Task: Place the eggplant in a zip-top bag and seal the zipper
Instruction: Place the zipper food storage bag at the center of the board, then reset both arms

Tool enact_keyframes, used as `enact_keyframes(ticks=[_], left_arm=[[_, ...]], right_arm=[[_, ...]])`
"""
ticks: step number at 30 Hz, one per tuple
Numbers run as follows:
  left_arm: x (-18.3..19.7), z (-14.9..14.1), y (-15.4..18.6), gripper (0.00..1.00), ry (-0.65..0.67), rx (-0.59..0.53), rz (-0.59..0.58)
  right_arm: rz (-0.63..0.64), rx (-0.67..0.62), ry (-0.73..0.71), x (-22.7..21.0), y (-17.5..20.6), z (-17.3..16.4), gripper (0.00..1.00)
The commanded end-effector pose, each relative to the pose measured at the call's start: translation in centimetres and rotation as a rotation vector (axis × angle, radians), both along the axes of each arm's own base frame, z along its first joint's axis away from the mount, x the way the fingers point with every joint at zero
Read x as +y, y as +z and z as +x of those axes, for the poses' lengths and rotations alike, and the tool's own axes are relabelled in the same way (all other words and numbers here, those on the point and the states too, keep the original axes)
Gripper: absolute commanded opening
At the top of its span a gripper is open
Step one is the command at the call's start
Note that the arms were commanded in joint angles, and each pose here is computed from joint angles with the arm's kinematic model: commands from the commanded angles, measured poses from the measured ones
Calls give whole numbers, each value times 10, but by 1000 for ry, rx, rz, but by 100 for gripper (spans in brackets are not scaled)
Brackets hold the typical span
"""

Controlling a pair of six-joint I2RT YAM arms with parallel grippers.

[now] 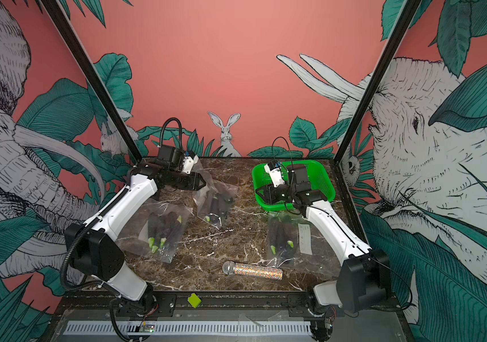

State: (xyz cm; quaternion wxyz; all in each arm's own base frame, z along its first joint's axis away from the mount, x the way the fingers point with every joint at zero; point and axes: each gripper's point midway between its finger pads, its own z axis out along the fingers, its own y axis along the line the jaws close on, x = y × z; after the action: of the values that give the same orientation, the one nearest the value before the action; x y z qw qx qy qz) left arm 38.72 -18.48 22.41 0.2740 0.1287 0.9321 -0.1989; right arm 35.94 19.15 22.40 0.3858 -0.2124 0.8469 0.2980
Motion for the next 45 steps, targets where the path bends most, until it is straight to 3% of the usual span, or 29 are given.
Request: enact_keyframes(ticks=[1, 2, 3, 6, 11, 15, 20, 25, 29, 35, 45], left_arm=[[22, 5, 16, 75, 77, -115, 77], [28, 7, 17, 90, 95, -138, 102], [34, 9, 20, 98, 114, -171, 127], [54, 17, 30, 99, 179, -284, 181], [96, 26, 33, 99, 322, -450, 246], [147, 26, 5, 99, 454, -529, 263], [180, 10, -38, 99, 492, -608, 264], [195, 0, -71, 99, 529, -630, 336], [201, 0, -84, 99, 534, -630, 350], [210, 1, -100, 99, 553, -662, 344], [196, 9, -115, 99, 462, -658, 292]], right_arm=[[10, -99, -134, -30, 10, 21, 48], [-4, -98, -170, -41, 3, 24, 49], [-24, -98, -211, -54, -4, 28, 49], [-47, -102, -344, -92, -22, 36, 49], [-196, -118, -579, -158, -60, 42, 51], [-260, -132, -718, -199, -78, 35, 51], [-359, -181, -835, -235, -97, 26, 51], [-318, -182, -841, -234, -121, 27, 53], [-296, -213, -846, -233, -120, 30, 56], [-299, -252, -839, -230, -116, 29, 57], [-316, -317, -828, -225, -122, 32, 63]])
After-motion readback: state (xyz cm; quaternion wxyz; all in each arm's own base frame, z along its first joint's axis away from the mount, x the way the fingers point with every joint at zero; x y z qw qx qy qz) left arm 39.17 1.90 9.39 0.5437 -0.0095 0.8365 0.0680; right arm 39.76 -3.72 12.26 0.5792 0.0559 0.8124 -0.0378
